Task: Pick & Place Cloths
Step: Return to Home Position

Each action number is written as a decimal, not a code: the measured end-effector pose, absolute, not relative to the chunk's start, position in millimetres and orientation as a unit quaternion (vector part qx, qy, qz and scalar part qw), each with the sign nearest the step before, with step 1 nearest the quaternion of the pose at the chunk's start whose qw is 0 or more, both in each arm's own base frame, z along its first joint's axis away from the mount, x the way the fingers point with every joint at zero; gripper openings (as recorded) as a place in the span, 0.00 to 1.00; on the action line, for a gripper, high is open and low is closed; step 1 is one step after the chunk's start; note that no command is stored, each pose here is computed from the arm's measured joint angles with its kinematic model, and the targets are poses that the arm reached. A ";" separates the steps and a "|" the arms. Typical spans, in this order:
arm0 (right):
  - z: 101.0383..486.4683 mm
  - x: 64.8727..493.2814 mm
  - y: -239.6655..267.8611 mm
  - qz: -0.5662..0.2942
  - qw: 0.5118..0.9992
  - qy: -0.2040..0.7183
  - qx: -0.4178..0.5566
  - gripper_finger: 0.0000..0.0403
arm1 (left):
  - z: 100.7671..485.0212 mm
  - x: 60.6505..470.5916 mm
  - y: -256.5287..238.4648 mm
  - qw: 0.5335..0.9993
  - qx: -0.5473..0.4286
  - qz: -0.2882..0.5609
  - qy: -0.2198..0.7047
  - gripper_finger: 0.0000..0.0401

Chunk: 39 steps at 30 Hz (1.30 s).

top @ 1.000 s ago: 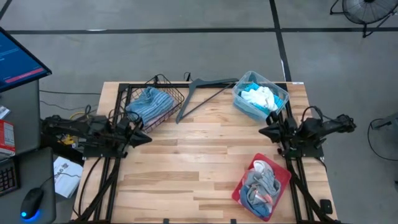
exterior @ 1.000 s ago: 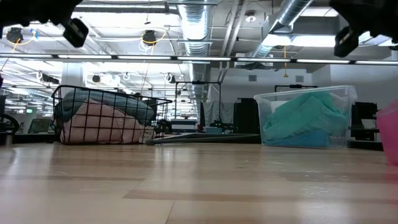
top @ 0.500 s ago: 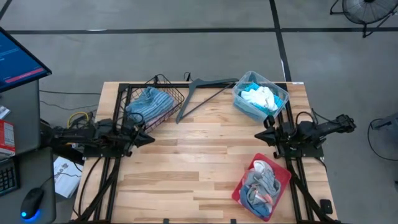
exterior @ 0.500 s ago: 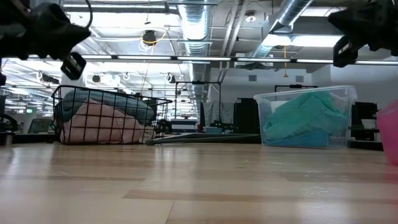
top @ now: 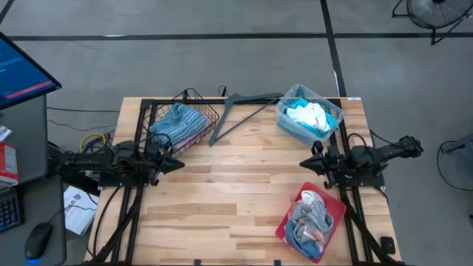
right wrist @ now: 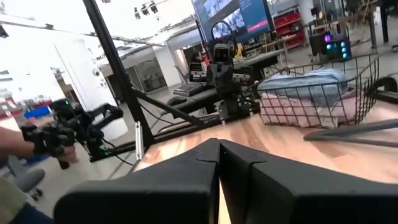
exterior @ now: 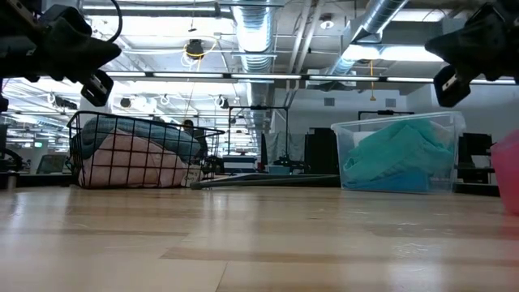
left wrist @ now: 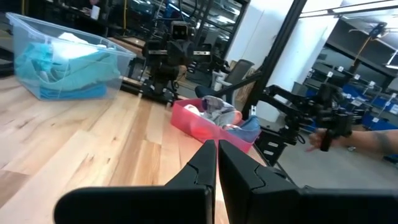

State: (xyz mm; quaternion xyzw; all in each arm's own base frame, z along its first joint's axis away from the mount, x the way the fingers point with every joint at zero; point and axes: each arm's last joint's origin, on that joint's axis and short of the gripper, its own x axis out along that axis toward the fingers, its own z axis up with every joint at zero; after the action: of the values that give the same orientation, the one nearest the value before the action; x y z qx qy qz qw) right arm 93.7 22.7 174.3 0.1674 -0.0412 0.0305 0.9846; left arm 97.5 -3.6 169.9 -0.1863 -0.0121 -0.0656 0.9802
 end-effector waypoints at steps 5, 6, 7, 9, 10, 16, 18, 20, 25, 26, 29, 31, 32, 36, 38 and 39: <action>174.2 93.7 22.7 0.032 0.982 -0.041 0.183 0.02 | 169.9 97.5 -3.5 0.981 -0.185 -0.064 -0.013 0.00; 174.3 93.7 22.7 0.032 0.982 -0.041 0.184 0.03 | 169.9 97.5 -3.5 0.981 -0.185 -0.064 -0.013 0.00; 174.2 93.7 22.7 0.032 0.982 -0.041 0.183 0.03 | 169.9 97.5 -3.5 0.981 -0.185 -0.064 -0.013 0.00; 174.1 93.7 22.8 0.032 0.982 -0.040 0.183 0.04 | 170.0 97.5 -3.5 0.981 -0.185 -0.064 -0.013 0.00; 173.9 93.7 22.8 0.032 0.982 -0.039 0.183 0.05 | 170.0 97.5 -3.5 0.981 -0.185 -0.064 -0.013 0.00; 173.7 93.7 22.9 0.033 0.982 -0.039 0.183 0.05 | 170.4 97.5 -3.5 0.981 -0.184 -0.065 -0.015 0.00; 173.7 93.7 22.9 0.033 0.982 -0.039 0.183 0.05 | 170.8 97.4 -3.5 0.981 -0.184 -0.065 -0.017 0.00; 173.6 93.8 22.9 0.033 0.982 -0.038 0.183 0.05 | 170.9 97.4 -3.5 0.981 -0.184 -0.065 -0.018 0.00; 173.6 93.8 22.9 0.033 0.982 -0.038 0.183 0.04 | 171.7 97.4 -3.5 0.981 -0.184 -0.066 -0.022 0.00; 173.6 93.8 22.9 0.033 0.982 -0.038 0.183 0.04 | 171.8 97.4 -3.5 0.981 -0.184 -0.066 -0.022 0.00; 173.6 93.8 22.9 0.033 0.982 -0.038 0.183 0.04 | 171.8 97.4 -3.5 0.981 -0.184 -0.066 -0.022 0.00; 173.5 93.8 22.9 0.033 0.982 -0.038 0.183 0.05 | 171.8 97.4 -3.5 0.980 -0.184 -0.066 -0.022 0.00; 173.5 93.8 22.9 0.033 0.982 -0.038 0.183 0.05 | 171.8 97.4 -3.5 0.980 -0.184 -0.066 -0.022 0.00; 173.5 93.8 22.9 0.033 0.982 -0.038 0.183 0.05 | 171.9 97.4 -3.5 0.980 -0.184 -0.066 -0.023 0.00; 173.5 93.8 22.9 0.033 0.982 -0.038 0.183 0.05 | 172.1 97.4 -3.5 0.980 -0.184 -0.066 -0.024 0.00; 173.5 93.8 22.9 0.033 0.982 -0.038 0.183 0.05 | 172.2 97.4 -3.5 0.980 -0.184 -0.066 -0.025 0.00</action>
State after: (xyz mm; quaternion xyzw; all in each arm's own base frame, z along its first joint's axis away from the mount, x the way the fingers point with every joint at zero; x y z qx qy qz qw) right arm 93.8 22.9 173.5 0.1826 -0.0382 0.0327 0.9819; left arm 97.4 -3.5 172.2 -0.1837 -0.0245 -0.0663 0.9804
